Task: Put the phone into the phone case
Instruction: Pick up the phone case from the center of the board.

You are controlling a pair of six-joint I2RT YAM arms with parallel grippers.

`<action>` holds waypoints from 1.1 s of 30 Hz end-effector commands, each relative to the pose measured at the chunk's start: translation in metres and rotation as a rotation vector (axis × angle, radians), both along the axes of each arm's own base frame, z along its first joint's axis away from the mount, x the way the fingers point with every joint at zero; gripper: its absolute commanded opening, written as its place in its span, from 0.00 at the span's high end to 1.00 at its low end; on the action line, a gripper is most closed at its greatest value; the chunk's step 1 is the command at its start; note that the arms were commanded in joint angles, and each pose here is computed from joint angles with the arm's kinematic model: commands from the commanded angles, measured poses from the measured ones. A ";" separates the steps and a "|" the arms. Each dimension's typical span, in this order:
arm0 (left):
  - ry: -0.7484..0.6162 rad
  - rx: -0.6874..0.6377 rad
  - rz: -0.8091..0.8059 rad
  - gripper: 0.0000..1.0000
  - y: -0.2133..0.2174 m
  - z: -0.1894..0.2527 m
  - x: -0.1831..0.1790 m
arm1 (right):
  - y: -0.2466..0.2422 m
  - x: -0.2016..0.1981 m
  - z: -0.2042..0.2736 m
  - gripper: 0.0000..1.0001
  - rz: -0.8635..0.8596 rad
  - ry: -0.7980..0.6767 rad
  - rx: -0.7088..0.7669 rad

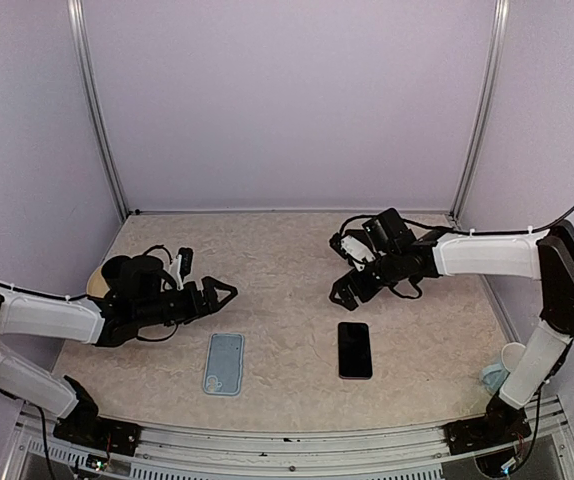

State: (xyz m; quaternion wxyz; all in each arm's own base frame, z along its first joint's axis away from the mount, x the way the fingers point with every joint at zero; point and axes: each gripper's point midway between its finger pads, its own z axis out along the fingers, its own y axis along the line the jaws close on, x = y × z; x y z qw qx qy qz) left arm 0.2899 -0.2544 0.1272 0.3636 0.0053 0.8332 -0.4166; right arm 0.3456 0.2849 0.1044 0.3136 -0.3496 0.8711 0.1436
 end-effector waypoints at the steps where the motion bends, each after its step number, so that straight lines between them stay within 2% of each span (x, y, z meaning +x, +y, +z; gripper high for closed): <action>1: 0.038 0.096 0.016 0.01 0.010 -0.022 -0.009 | -0.004 -0.007 0.014 0.00 -0.050 -0.022 0.021; 10: 0.157 0.279 0.055 0.15 0.023 -0.065 -0.028 | -0.014 0.004 0.029 0.00 -0.115 -0.079 -0.011; 16: 0.196 0.330 0.057 0.22 0.028 -0.079 -0.039 | -0.026 -0.001 0.032 0.00 -0.165 -0.072 -0.033; 27: 0.244 0.433 0.037 0.34 0.033 -0.098 -0.055 | -0.034 -0.046 -0.025 0.00 -0.287 0.113 -0.066; 33: 0.283 0.509 0.048 0.43 0.038 -0.112 -0.057 | -0.032 -0.045 -0.026 0.00 -0.296 0.087 -0.070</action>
